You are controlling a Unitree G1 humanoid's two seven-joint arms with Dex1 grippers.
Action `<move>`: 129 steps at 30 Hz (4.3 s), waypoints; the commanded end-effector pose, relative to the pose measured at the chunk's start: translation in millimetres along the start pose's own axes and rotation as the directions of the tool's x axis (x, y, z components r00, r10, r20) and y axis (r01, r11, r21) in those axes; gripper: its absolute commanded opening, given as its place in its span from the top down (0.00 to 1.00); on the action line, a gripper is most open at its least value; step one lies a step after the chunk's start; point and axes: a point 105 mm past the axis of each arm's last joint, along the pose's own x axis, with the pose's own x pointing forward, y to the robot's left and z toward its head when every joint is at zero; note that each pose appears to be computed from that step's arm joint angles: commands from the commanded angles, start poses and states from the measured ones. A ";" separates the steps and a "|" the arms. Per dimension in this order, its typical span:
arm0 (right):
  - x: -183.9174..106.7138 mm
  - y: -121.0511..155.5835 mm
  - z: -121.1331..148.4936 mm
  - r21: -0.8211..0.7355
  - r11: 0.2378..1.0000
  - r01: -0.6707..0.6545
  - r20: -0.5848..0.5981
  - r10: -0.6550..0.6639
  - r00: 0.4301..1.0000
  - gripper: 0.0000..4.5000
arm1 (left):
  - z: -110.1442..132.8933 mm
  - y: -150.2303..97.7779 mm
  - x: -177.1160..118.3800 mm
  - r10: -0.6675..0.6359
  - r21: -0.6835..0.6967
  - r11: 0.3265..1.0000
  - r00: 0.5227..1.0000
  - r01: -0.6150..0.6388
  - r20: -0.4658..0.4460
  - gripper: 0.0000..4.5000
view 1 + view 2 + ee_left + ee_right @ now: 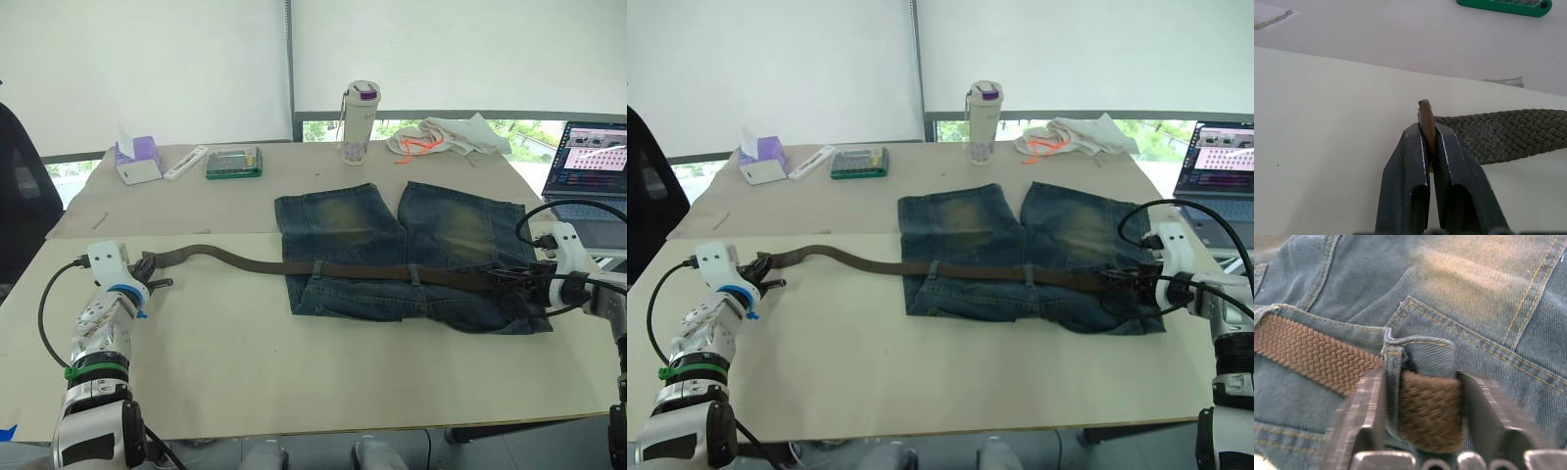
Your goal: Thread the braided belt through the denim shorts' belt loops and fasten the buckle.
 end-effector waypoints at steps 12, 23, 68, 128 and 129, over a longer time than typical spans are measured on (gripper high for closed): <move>-19.4 9.2 35.5 0.001 1.000 -0.018 0.219 0.017 0.976 0.95 | 23.3 37.8 3.6 0.244 0.269 0.936 0.969 -0.226 -0.034 0.08; -15.3 22.0 28.1 0.016 0.999 -0.030 0.222 0.026 0.975 0.95 | 78.6 -177.4 8.2 -0.656 0.210 0.740 0.755 0.639 0.018 0.00; 61.1 39.1 105.6 -0.160 0.973 0.165 0.584 -0.042 0.810 0.95 | 98.5 -272.6 39.4 -0.675 0.462 0.662 0.737 0.590 0.028 1.00; -37.5 138.7 10.1 -0.269 0.797 -0.540 0.169 0.591 0.789 0.01 | 57.8 -145.5 -43.7 -0.941 0.358 0.094 0.201 0.929 -0.272 0.00; -34.0 142.0 8.9 -0.253 0.794 -0.554 0.158 0.598 0.786 0.01 | 60.6 -155.3 -44.6 -0.954 0.328 0.081 0.169 0.941 -0.248 0.00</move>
